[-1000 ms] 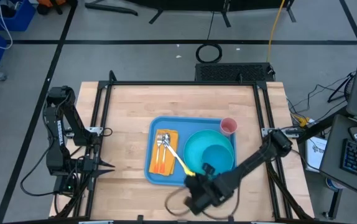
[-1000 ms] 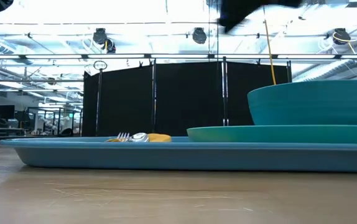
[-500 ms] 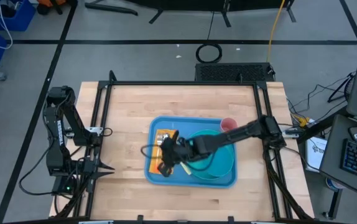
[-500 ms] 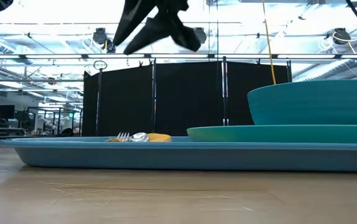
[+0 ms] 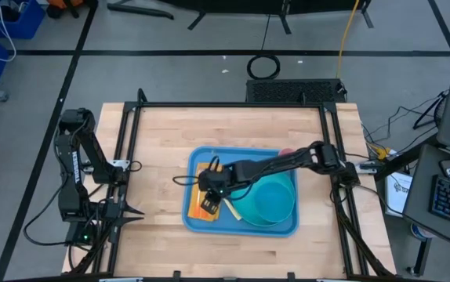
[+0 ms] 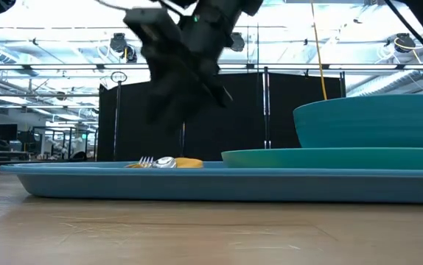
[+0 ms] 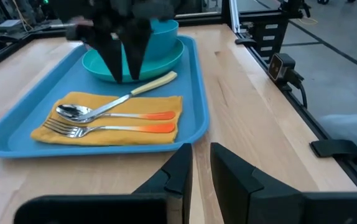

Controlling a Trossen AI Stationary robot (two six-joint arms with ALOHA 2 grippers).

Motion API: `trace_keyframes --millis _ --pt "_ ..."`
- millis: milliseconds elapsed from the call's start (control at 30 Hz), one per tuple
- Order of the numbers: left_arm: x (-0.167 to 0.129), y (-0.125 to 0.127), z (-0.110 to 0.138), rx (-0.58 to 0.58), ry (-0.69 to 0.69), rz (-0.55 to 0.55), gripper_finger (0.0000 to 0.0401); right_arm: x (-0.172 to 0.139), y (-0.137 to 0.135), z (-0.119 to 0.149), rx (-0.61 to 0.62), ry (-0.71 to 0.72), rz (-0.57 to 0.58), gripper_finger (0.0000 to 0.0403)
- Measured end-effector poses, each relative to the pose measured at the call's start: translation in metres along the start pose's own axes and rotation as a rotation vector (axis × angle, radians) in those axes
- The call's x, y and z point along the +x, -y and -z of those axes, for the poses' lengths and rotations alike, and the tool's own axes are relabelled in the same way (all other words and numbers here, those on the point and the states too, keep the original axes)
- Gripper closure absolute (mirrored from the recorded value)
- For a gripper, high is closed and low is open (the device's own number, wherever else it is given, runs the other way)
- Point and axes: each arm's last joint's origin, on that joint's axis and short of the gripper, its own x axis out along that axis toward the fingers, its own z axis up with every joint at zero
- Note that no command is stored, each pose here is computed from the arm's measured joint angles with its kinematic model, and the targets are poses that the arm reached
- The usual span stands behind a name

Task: Set up tray
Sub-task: Put the yellow knife on the yellow napkin to the right of the orange spoon on the blue serving tray

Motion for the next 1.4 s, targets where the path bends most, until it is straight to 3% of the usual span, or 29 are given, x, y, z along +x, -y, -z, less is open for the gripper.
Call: trace_keyframes --millis 433,1400 --pt "0.000 0.000 0.000 0.027 0.022 -0.008 0.0339 0.006 0.008 0.013 0.030 -0.098 0.117 0.0273" --pt "0.000 0.003 0.000 0.017 0.015 0.004 0.0339 0.041 0.009 0.038 0.012 -0.217 0.202 0.0273"
